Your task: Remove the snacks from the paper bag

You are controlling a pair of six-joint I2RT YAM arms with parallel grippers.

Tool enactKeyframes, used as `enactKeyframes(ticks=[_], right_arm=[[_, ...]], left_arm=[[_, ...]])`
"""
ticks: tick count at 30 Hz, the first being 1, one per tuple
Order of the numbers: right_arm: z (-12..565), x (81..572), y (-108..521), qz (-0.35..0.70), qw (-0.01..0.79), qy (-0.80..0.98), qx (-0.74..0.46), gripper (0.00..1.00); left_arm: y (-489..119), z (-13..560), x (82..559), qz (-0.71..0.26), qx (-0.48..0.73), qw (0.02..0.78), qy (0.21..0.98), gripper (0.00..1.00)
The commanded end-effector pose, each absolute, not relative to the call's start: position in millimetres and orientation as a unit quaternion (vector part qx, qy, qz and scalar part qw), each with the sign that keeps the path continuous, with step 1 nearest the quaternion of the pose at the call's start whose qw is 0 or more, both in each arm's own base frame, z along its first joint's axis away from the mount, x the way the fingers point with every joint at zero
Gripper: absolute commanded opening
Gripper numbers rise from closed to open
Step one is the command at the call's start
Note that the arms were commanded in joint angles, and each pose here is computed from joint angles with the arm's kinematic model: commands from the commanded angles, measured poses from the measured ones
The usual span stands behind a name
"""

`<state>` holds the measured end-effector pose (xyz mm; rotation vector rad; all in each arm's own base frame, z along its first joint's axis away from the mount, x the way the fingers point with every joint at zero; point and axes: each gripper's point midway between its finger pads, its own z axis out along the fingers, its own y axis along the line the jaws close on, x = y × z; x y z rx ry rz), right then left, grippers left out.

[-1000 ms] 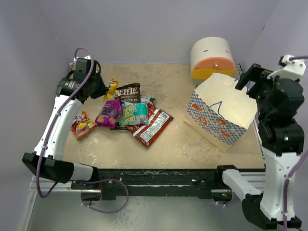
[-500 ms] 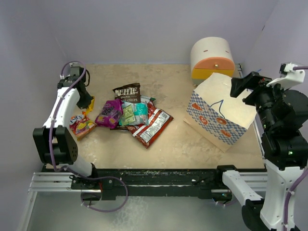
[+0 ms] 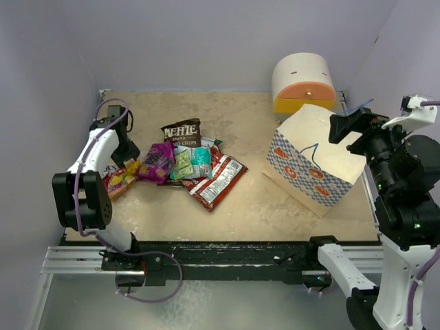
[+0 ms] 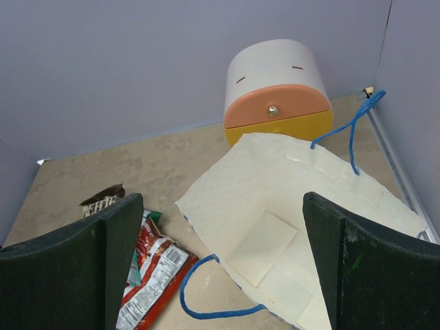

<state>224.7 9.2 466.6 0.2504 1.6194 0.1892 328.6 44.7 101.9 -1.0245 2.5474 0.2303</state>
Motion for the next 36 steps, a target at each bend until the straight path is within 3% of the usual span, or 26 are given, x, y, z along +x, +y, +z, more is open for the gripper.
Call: enactKeyframes(ticks=[1, 3, 9, 17, 22, 26, 30, 36], right_arm=[[484, 224, 13, 0.09, 0.693, 0.708, 0.099, 1.0], [491, 225, 14, 0.091, 0.698, 0.704, 0.094, 1.0], [524, 232, 24, 0.111, 0.726, 0.675, 0.068, 1.0], [534, 225, 34, 0.137, 0.719, 0.679, 0.057, 1.0], [536, 204, 23, 0.125, 0.736, 0.66, 0.077, 1.0], [518, 196, 5, 0.089, 0.728, 0.67, 0.112, 1.0], [503, 186, -4, 0.068, 0.725, 0.674, 0.127, 1.0], [500, 169, -22, 0.041, 0.735, 0.657, 0.162, 1.0]], left_arm=[[34, 124, 340, 0.035, -0.377, 0.222, 0.899, 0.55], [20, 141, 341, -0.01, -0.373, 0.235, 0.898, 0.62], [-45, 209, 336, -0.152, -0.328, 0.292, 0.885, 0.7], [-165, 398, 307, -0.325, -0.082, 0.507, 0.794, 0.81], [-138, 497, 262, -0.31, -0.006, 0.63, 0.712, 0.89], [-105, 539, 220, -0.278, 0.001, 0.691, 0.667, 0.99], [-77, 564, 185, -0.248, -0.005, 0.725, 0.643, 0.99], [-66, 572, 171, -0.239, -0.014, 0.74, 0.629, 0.99]])
